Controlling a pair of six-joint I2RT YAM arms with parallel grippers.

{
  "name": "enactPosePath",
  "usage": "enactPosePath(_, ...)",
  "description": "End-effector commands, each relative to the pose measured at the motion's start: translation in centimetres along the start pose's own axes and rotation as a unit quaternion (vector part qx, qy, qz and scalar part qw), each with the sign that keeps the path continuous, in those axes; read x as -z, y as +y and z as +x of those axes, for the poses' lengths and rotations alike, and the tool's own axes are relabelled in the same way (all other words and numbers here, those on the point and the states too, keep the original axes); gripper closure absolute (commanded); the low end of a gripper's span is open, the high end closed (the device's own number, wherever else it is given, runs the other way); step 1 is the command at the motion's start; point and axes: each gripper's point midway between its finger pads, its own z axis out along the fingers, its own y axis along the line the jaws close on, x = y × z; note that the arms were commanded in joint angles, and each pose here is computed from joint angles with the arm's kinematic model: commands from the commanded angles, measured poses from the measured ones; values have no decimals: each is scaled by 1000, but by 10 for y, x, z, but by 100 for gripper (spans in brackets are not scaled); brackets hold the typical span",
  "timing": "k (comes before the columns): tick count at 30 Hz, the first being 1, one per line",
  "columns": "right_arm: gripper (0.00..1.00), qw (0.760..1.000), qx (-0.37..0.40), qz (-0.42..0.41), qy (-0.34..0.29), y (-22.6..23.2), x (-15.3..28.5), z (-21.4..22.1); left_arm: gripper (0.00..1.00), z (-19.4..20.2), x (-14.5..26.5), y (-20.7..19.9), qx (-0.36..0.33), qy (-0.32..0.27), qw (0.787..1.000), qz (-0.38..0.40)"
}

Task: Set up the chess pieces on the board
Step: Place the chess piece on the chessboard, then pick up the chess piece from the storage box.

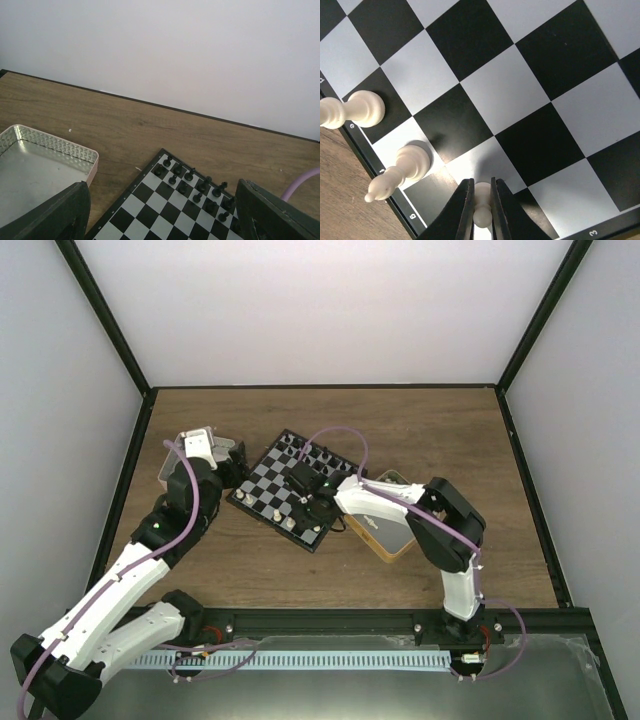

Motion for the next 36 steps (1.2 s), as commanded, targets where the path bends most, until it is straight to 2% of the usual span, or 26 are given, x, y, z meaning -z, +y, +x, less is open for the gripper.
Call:
enactPosePath(1, 90, 1000, 6, 1, -14, 6, 0, -11, 19, -2, -1, 0, 3, -5, 1000, 3)
enactPosePath(5, 89, 1000, 1, 5, -19, 6, -1, -15, 19, 0, -2, -1, 1, -3, 1000, 4)
enactPosePath(13, 75, 1000, -5, -2, -30, 9, 7, -20, 19, -1, 0, 0, 2, -4, 1000, 4)
enactPosePath(23, 68, 990, -50, -9, -128, 6, 61, -53, 18, -2, 2, 0, 3, -6, 1000, 4)
enactPosePath(30, 62, 964, -133, 36, -227, -47, 127, -67, 18, -4, 3, 0, 6, -11, 1000, 7)
enactPosePath(36, 58, 933, -238, 121, -243, -138, 144, -35, 18, -3, 2, -1, 5, -8, 1000, 9)
